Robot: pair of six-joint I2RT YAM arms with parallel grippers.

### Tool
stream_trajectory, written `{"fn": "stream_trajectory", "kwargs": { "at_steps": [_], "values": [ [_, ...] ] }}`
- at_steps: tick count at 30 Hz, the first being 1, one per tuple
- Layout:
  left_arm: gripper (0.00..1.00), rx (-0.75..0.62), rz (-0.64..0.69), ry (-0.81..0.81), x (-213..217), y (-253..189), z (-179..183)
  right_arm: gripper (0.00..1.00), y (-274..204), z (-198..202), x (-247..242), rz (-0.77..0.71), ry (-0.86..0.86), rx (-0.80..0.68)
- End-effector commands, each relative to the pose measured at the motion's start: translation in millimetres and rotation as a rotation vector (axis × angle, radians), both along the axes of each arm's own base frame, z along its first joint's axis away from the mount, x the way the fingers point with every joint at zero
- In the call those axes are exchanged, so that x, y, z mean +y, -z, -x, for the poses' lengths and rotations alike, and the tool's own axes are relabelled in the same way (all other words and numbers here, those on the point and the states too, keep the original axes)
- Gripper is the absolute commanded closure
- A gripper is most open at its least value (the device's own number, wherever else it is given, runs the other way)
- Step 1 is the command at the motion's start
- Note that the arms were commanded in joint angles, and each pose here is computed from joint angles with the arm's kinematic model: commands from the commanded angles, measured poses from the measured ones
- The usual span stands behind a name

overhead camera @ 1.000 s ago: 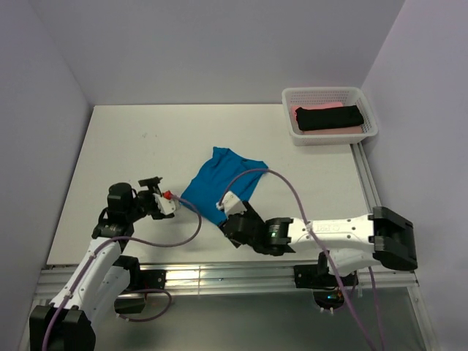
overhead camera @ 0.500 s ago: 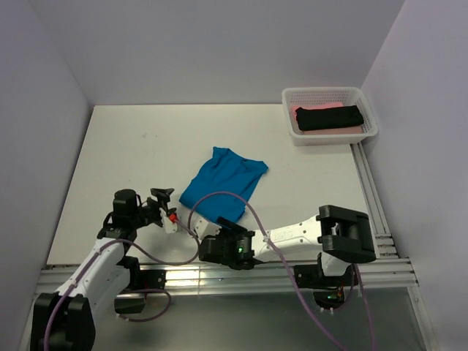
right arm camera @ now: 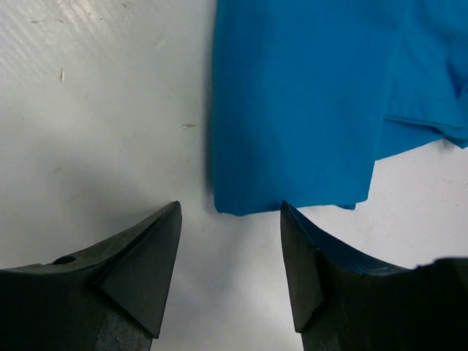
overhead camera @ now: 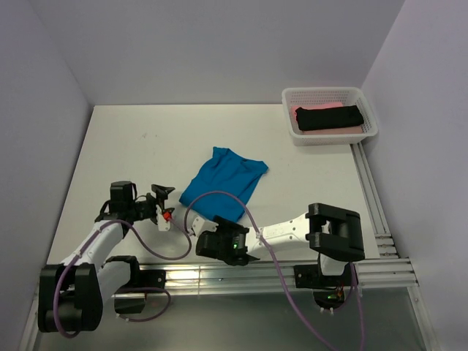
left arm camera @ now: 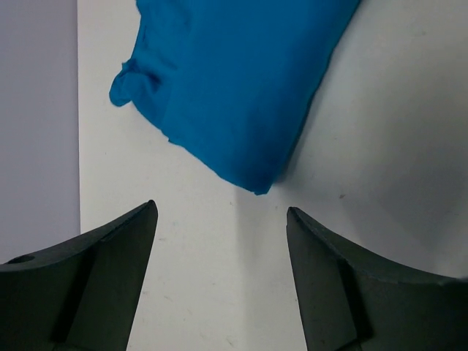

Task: Roll the t-shirts
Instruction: Roll the tshirt

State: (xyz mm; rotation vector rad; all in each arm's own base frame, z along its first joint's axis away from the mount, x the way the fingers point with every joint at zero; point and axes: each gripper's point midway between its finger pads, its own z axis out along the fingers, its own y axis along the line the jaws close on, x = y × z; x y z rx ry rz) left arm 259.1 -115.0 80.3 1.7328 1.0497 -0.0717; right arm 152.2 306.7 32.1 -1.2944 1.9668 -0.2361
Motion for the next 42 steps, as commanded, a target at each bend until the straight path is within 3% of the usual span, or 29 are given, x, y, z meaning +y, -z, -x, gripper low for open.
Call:
{"fn": "stream_trajectory", "kwargs": {
  "at_steps": [1, 10, 16, 21, 28, 31, 42],
  "values": [
    [0.24, -0.034, 0.021, 0.124, -12.9, -6.5, 11.6, 0.37, -0.7, -8.2, 10.0, -0.008, -0.005, -0.022],
    [0.31, -0.034, 0.000, 0.199, -17.1, 0.7, 20.0, 0.47, 7.1, -15.1, 13.0, 0.003, 0.000, 0.012],
    [0.38, -0.015, -0.002, 0.225, -18.6, 4.4, 17.0, 0.71, 5.5, -20.8, 11.4, -0.008, 0.022, 0.013],
    [0.46, -0.021, -0.036, 0.245, -16.8, 10.7, 12.5, 0.81, 2.8, -19.8, 10.9, -0.021, 0.023, 0.021],
    [0.44, 0.001, -0.097, 0.259, -13.0, 25.4, 0.2, 0.89, 0.3, -20.4, 10.8, -0.040, 0.025, 0.030],
    [0.45, -0.049, -0.137, 0.246, -11.4, 28.4, -11.4, 0.92, -2.4, -21.0, 12.0, -0.054, 0.022, 0.032],
    [0.49, -0.025, -0.147, 0.236, -20.3, 35.6, -23.2, 0.93, -8.1, -24.4, 13.8, -0.090, 0.030, 0.059]
  ]
}}
